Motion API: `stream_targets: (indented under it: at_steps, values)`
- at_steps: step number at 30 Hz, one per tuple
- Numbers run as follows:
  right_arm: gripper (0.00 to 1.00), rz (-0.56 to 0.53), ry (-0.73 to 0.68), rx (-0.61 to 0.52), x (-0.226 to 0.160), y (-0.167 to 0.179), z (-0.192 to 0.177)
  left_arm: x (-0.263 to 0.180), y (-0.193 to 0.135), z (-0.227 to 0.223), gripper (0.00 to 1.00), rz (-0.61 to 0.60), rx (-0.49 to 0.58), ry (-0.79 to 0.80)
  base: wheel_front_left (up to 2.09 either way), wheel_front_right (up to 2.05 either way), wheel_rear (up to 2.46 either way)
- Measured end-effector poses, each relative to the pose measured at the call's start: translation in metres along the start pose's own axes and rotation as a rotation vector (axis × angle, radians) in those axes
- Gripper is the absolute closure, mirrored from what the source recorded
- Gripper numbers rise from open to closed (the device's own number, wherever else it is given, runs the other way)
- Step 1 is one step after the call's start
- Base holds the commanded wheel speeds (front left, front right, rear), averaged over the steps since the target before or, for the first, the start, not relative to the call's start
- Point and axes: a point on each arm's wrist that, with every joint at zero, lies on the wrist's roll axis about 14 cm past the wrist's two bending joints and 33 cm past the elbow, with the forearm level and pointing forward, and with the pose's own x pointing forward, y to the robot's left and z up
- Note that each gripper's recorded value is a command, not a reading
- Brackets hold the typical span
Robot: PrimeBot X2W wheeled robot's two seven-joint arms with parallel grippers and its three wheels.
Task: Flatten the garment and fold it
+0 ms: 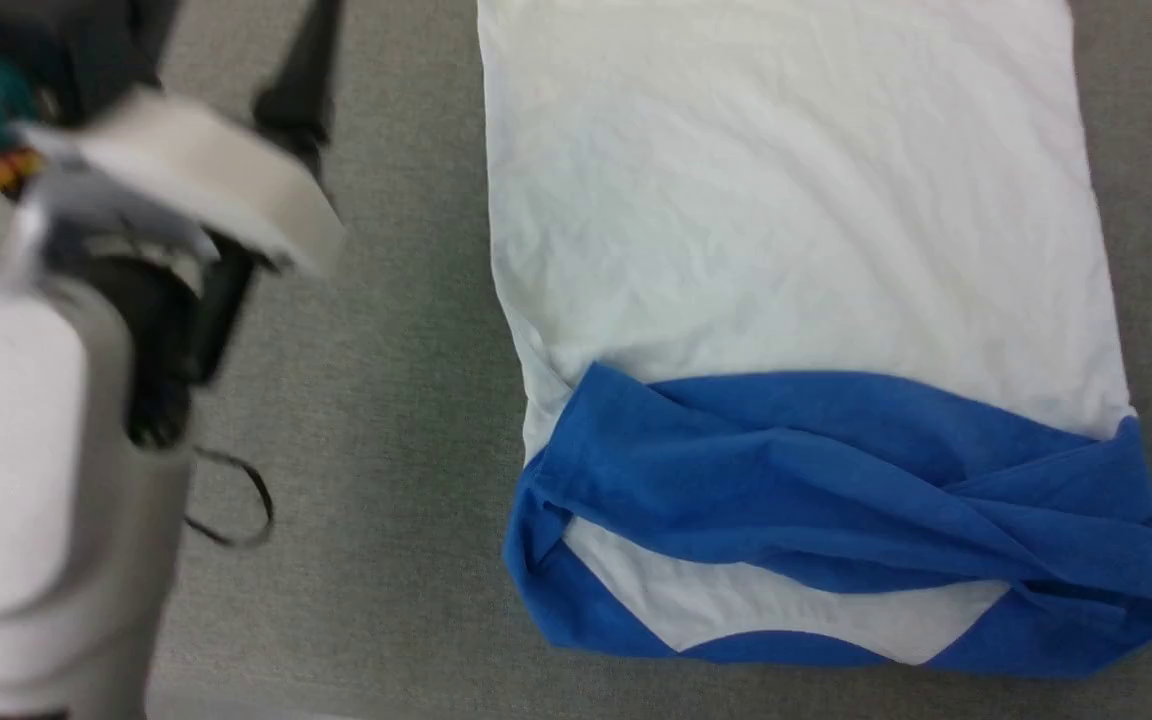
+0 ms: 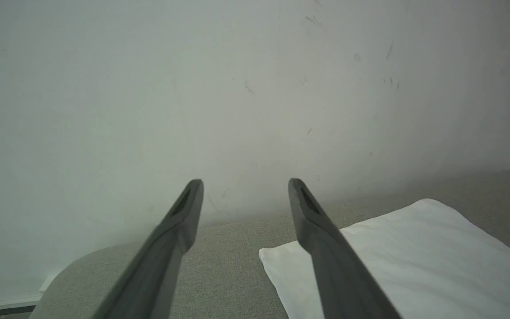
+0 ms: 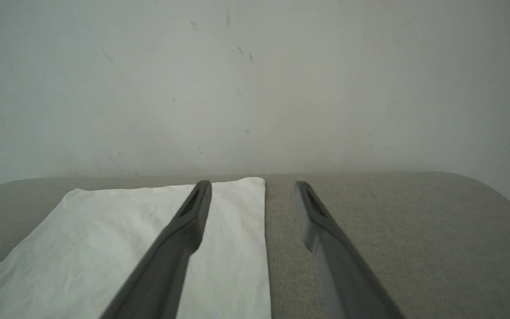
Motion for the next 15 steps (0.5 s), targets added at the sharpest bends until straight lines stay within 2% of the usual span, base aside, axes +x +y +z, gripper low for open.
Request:
stream_targets:
  at_steps: [6,15]
  values:
    - [0.0,0.022,0.041,0.009,0.021,-0.002,-0.026,0.057,0.028,-0.03,0.0,0.036,0.036,0.172,0.0,0.0,0.0]
    - [0.0,-0.011,0.162,0.008,0.027,-0.021,-0.082,0.099,0.014,-0.126,0.0,-0.002,-0.013,0.44,0.0,0.0,0.0]
